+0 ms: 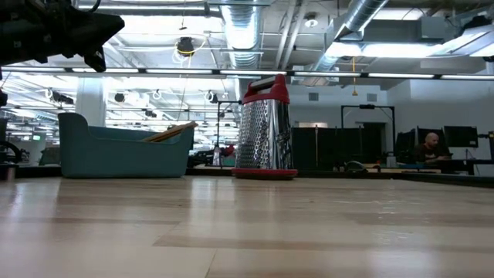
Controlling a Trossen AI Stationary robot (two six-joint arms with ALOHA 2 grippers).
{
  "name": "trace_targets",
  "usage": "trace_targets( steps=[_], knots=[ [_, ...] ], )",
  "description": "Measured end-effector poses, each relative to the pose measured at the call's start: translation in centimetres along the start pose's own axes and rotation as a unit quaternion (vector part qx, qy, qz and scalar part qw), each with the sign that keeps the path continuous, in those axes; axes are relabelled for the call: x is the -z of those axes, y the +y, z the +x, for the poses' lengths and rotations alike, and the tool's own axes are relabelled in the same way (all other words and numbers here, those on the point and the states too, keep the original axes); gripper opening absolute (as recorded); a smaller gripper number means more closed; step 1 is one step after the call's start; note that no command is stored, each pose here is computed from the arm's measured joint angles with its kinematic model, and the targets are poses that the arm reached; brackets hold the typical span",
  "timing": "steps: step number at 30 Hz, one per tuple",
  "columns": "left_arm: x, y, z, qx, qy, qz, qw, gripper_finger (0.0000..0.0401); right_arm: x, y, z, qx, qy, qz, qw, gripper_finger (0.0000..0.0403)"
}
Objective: Pick & Place Kitchen Items
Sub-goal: Put the black table knife into the yellow bin
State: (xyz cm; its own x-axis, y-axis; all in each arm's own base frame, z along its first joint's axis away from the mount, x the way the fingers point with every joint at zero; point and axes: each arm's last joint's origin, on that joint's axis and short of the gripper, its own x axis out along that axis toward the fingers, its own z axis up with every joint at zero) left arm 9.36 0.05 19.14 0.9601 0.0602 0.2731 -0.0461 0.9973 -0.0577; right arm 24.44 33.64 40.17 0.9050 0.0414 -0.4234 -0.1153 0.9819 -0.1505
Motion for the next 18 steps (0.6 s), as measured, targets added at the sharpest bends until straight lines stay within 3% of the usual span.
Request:
trace_targets(
  steps=[5,9,18],
  knots=[
    [0.0,0.0,0.0,0.000,0.000,0.000,1.000,0.0008,0.5,0.3,-1.1,-0.001,0.011,0.003,1.000,0.0072],
    [0.0,0.0,0.0,0.000,0.000,0.000,1.000,0.0008,2.3,-0.5,-1.2,0.028,0.083,0.033,0.996,0.0072],
    [0.0,0.0,0.0,0.000,0.000,0.000,1.000,0.0008,7.3,-1.5,0.8,0.078,0.249,0.098,0.960,0.0072]
  ],
)
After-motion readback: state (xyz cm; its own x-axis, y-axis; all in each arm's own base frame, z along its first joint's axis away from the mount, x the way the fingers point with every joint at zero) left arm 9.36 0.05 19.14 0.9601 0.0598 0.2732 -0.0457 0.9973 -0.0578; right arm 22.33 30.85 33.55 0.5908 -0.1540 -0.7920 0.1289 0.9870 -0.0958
